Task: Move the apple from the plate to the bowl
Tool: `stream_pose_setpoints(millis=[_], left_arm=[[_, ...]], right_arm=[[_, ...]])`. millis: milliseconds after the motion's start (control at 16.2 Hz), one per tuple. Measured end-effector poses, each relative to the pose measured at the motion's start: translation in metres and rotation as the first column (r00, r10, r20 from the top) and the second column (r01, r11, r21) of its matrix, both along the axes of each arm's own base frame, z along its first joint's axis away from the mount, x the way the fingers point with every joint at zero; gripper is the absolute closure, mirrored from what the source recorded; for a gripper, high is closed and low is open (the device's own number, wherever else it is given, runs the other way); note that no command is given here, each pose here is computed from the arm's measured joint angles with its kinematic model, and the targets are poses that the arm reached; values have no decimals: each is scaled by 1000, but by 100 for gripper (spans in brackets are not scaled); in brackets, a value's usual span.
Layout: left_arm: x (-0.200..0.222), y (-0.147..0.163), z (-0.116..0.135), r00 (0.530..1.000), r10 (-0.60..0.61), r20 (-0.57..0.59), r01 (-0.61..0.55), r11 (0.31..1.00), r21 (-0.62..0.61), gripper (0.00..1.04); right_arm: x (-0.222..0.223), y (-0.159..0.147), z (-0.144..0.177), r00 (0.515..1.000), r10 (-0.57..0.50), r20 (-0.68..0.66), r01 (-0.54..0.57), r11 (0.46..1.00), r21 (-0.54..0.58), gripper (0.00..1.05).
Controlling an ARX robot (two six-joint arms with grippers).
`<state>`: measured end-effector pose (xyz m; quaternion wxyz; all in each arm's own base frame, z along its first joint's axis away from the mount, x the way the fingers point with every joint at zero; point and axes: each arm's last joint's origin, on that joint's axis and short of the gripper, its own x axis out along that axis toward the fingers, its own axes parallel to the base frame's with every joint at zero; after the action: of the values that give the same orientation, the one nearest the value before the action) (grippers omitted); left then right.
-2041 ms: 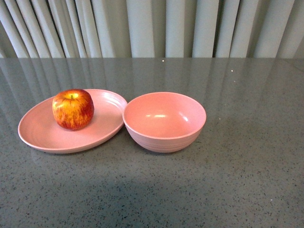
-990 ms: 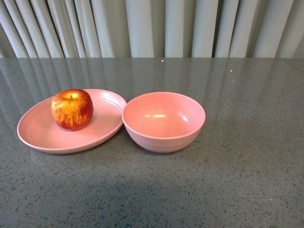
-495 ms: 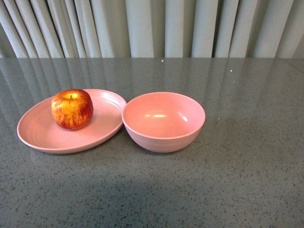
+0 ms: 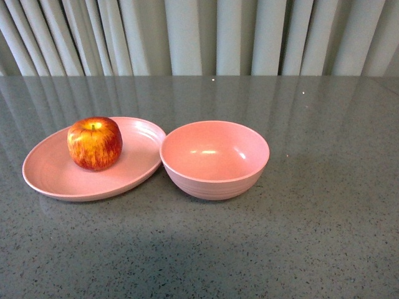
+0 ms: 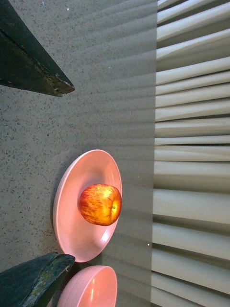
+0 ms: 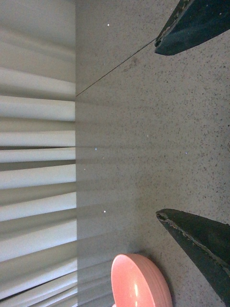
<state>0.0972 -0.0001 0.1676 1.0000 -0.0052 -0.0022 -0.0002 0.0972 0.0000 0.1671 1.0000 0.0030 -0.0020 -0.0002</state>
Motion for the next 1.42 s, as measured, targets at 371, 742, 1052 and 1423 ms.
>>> stream_pose_setpoints(millis=[371,742,1052,1423], left_arm=[[1,-1,-4,979,63,-194,-62,998,9,7],[33,-4,29,995,-33,-98,33,999,-11,7],[143,-19,51,954,-182,-238,178,983,-36,7],[223,-39,30,884,-205,-421,210,977,-34,7]], right_arm=[[0,0,0,1000,0,0,0,1000,0,7],[0,0,0,1000,0,0,0,1000,0,7],[0,0,0,1000,0,0,0,1000,0,7],[0,0,0,1000,0,0,0,1000,0,7]])
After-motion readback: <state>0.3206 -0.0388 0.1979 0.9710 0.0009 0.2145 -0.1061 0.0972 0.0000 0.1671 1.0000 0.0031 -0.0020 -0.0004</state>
